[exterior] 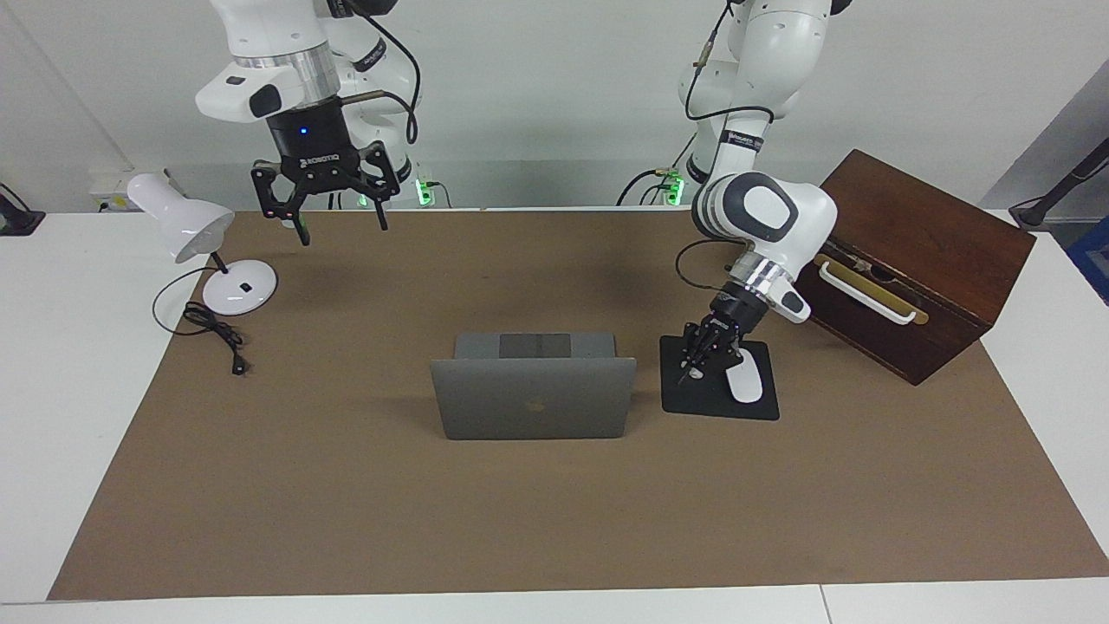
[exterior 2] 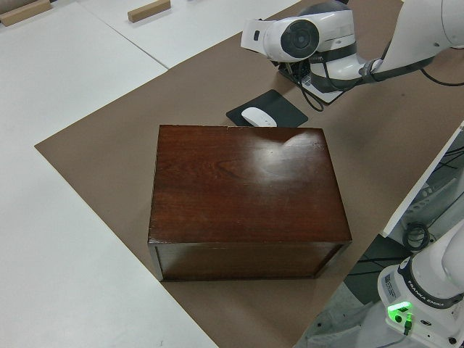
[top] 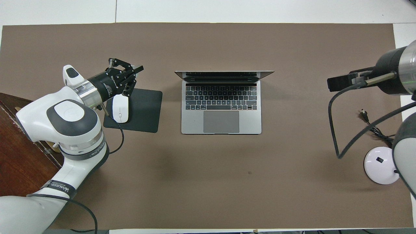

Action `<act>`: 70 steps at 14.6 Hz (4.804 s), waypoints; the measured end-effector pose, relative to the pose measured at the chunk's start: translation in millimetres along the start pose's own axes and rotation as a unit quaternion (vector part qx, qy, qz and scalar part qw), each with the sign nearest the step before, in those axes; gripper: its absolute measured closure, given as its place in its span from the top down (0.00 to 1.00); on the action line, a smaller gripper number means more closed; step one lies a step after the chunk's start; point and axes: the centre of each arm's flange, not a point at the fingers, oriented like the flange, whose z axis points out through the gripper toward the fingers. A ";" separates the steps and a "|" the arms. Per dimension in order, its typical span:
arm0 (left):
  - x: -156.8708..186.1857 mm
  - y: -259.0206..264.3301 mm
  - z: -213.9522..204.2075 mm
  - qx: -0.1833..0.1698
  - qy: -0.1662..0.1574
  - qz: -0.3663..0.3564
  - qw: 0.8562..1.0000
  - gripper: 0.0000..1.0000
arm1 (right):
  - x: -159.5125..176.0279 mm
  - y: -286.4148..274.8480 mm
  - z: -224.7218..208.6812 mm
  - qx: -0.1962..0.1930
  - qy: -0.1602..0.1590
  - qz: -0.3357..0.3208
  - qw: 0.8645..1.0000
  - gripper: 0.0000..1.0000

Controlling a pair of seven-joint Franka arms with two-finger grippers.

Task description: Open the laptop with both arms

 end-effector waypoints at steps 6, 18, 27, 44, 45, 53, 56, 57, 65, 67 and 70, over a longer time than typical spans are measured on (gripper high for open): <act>8.9 35.3 -15.6 0.068 0.052 0.204 0.975 0.01 | -9.8 34.5 6.8 -0.006 -0.016 0.037 0.999 1.00; 49.0 95.2 -97.0 0.320 0.036 0.395 0.860 0.01 | -15.4 61.2 10.7 0.003 -0.021 0.083 0.996 1.00; 9.4 90.8 -201.7 0.419 -0.020 0.373 0.827 0.01 | -17.2 60.8 12.5 0.003 -0.029 0.083 0.996 1.00; 8.6 75.2 -232.2 0.437 -0.018 0.390 0.810 1.00 | -21.2 60.1 15.5 0.003 -0.046 0.083 0.995 1.00; 8.1 78.4 -227.5 0.437 -0.018 0.393 0.809 1.00 | -21.2 59.9 15.5 0.003 -0.046 0.083 0.996 1.00; -2.2 96.5 -215.8 0.439 -0.021 0.413 0.798 1.00 | -21.1 58.5 15.3 0.003 -0.046 0.081 0.996 1.00; -28.3 104.2 -227.4 0.437 -0.024 0.429 0.791 1.00 | -21.1 58.5 15.3 0.003 -0.046 0.081 0.996 1.00; -37.2 103.2 -226.0 0.436 -0.026 0.435 0.787 1.00 | -21.1 58.5 15.3 0.003 -0.046 0.081 0.996 1.00; -36.5 116.8 -229.1 0.416 -0.004 0.448 0.792 1.00 | -21.1 58.5 15.3 0.003 -0.046 0.081 0.996 1.00; -32.4 117.2 -223.9 0.418 -0.006 0.446 0.791 1.00 | -21.1 58.5 15.3 0.003 -0.046 0.081 0.996 1.00; -30.3 117.5 -220.6 0.420 -0.006 0.446 0.790 1.00 | -21.1 58.5 15.3 0.003 -0.046 0.081 0.996 1.00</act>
